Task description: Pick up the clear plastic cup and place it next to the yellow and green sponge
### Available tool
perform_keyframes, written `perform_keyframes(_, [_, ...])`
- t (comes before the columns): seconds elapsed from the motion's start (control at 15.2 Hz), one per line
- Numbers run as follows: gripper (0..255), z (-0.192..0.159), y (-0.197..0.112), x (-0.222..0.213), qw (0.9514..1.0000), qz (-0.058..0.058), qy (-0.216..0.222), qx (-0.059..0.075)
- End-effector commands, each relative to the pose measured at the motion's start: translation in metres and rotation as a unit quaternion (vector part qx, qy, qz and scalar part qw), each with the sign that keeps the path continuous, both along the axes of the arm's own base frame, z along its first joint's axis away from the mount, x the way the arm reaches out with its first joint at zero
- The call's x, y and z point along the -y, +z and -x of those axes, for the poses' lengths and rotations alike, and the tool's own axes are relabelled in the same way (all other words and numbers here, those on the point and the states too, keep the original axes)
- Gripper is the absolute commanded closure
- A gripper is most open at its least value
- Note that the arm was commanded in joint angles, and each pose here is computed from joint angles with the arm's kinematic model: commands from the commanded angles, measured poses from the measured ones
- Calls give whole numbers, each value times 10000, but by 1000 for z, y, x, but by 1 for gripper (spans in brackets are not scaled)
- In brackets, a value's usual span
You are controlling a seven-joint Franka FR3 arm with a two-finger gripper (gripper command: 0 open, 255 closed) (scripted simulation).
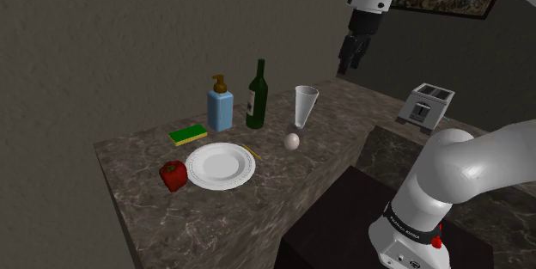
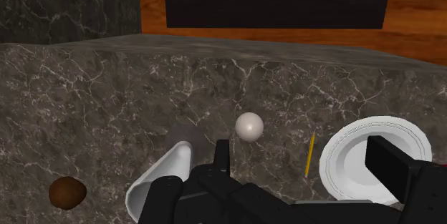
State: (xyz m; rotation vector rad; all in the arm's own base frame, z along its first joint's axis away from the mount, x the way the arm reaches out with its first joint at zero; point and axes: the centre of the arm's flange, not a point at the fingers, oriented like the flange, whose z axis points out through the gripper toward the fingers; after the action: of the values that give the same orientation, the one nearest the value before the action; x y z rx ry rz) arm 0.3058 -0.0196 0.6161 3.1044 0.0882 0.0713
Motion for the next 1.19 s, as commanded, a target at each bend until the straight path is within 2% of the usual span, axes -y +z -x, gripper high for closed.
perform_keyframes(0.0, [0,0,0,0,10000,0,0,0])
perform_keyframes(1.12, [0,-137,-101,168,9978,-664,43,11])
